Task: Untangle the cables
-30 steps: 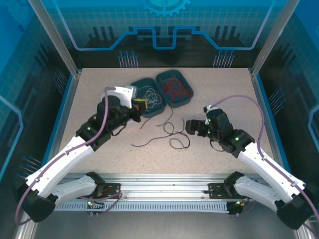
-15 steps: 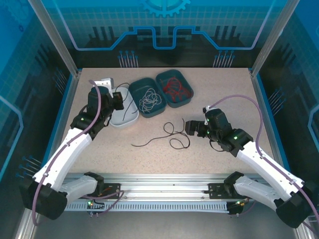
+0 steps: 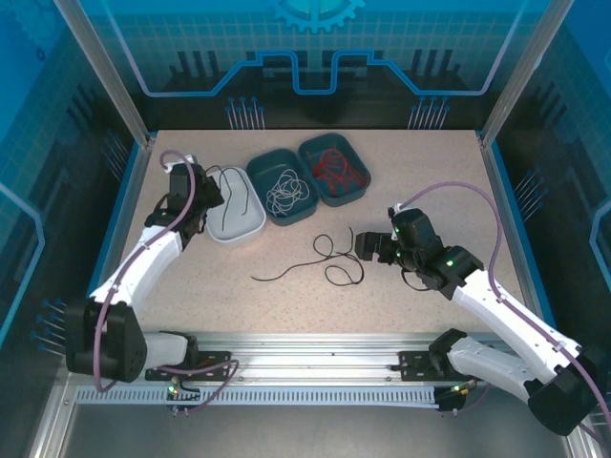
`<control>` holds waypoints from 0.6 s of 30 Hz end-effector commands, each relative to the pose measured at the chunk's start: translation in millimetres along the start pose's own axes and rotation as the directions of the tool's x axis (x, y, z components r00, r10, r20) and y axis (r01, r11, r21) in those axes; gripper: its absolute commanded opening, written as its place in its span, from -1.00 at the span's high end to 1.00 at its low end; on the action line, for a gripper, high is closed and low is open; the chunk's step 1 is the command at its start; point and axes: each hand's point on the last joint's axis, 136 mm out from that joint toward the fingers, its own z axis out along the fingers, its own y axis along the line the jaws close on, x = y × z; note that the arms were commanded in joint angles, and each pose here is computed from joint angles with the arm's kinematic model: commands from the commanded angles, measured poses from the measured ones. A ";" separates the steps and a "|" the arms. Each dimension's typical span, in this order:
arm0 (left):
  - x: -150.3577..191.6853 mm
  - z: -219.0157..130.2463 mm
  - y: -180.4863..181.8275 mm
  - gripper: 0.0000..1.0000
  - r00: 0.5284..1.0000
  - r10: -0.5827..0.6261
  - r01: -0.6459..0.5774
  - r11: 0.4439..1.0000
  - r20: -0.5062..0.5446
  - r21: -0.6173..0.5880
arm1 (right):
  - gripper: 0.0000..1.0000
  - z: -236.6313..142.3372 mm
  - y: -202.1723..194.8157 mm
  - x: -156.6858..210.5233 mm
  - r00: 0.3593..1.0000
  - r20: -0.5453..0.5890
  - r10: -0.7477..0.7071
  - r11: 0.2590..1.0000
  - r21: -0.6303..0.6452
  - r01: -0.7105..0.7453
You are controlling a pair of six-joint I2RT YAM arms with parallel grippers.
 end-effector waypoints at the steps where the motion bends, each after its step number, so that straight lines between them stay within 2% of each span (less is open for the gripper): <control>1: 0.0 19.5 14.2 1.00 0.995 -0.096 0.096 0.995 0.021 -0.023 | -0.99 -6.4 -1.4 -8.8 1.000 0.023 0.001 1.000 0.017 -0.002; 9: 23.9 50.6 20.2 0.90 0.991 -0.134 0.133 0.991 -0.032 -0.027 | -0.99 -6.0 -0.6 -9.4 1.000 0.021 0.005 1.000 0.017 -0.005; 15: 35.8 69.5 10.6 0.89 0.987 -0.144 0.146 0.989 -0.077 0.025 | -0.99 -7.7 -0.1 -9.7 1.000 0.024 0.004 1.000 0.014 -0.004; 18: 39.9 75.7 6.9 0.74 0.985 -0.143 0.147 0.988 -0.101 0.037 | -0.99 -8.1 -1.0 -9.0 1.000 0.026 0.006 1.000 0.015 -0.006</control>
